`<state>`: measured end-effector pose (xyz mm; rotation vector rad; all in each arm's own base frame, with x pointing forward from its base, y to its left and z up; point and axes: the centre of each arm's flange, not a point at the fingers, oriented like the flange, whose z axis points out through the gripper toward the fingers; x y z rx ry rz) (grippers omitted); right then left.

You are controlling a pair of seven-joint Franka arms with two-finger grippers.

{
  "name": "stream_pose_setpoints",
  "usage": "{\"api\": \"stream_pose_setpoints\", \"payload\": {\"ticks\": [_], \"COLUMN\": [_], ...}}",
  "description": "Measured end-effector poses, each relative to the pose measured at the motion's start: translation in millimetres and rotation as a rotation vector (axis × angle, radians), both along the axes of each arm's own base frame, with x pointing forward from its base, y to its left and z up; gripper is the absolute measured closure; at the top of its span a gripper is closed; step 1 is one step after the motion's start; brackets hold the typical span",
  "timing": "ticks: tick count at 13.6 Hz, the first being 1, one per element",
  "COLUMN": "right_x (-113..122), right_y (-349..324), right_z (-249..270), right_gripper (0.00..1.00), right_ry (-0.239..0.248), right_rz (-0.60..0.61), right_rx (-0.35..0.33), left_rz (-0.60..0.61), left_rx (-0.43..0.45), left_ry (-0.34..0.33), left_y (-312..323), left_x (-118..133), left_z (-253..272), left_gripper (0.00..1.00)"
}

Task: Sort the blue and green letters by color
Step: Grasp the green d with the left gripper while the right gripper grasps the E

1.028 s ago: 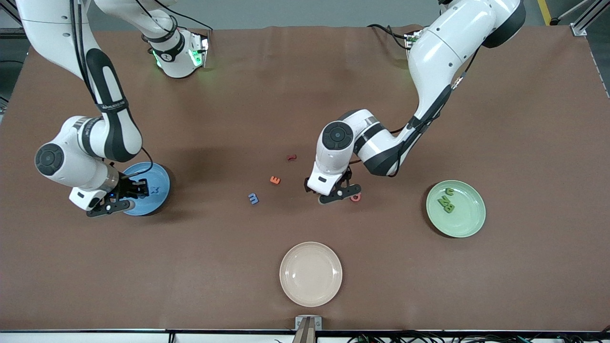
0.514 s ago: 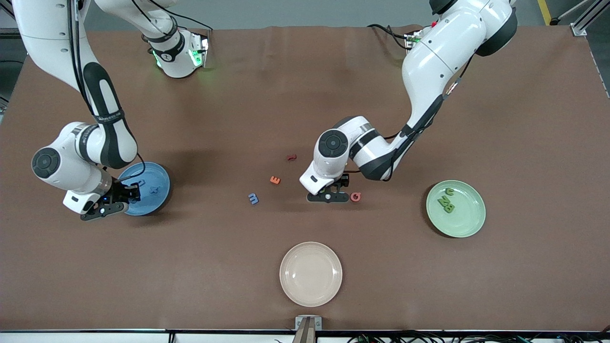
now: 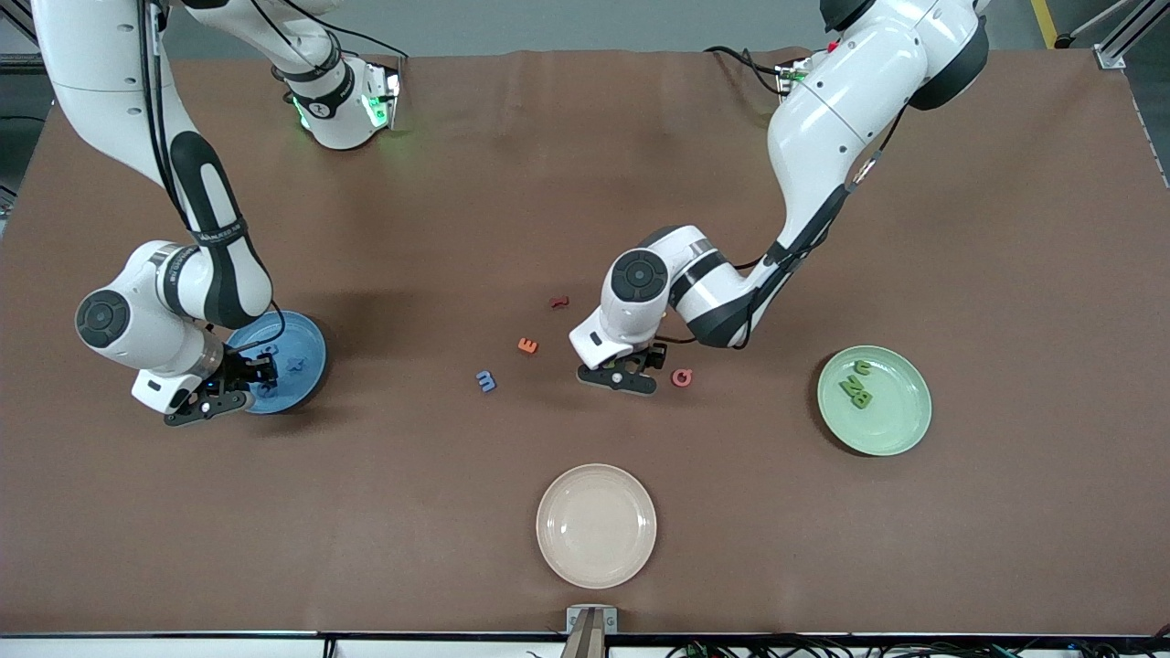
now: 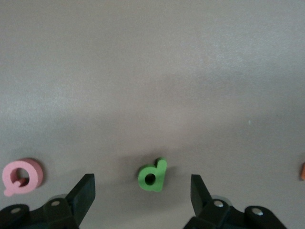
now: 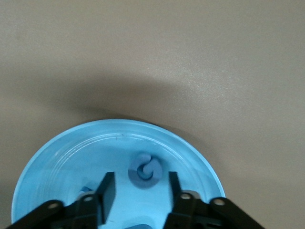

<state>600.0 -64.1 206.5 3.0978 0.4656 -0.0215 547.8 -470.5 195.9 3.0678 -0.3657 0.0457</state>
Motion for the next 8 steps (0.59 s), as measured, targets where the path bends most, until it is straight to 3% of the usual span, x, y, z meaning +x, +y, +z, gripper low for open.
{"api": "stream_pose_setpoints", "payload": {"ticks": [3, 4, 8], "right_x": [1.6, 3.5, 6.4], "right_y": [6.1, 10.4, 56.8], "right_z": [0.9, 3.4, 20.2], "right_gripper": [0.07, 0.01, 0.00], "right_ry": [0.000, -0.001, 0.035], "right_rz": [0.009, 0.011, -0.094], "right_rx": [0.004, 0.006, 0.025], "left_rz": [-0.009, -0.010, -0.014], "left_rx": [-0.012, -0.012, -0.011], "left_ry": [-0.010, -0.009, -0.010], "left_y": [3.8, 4.2, 3.7], "left_x": [4.1, 4.2, 3.5], "left_z": [-10.9, -13.3, -15.4], "left_gripper": [0.13, 0.14, 0.19]}}
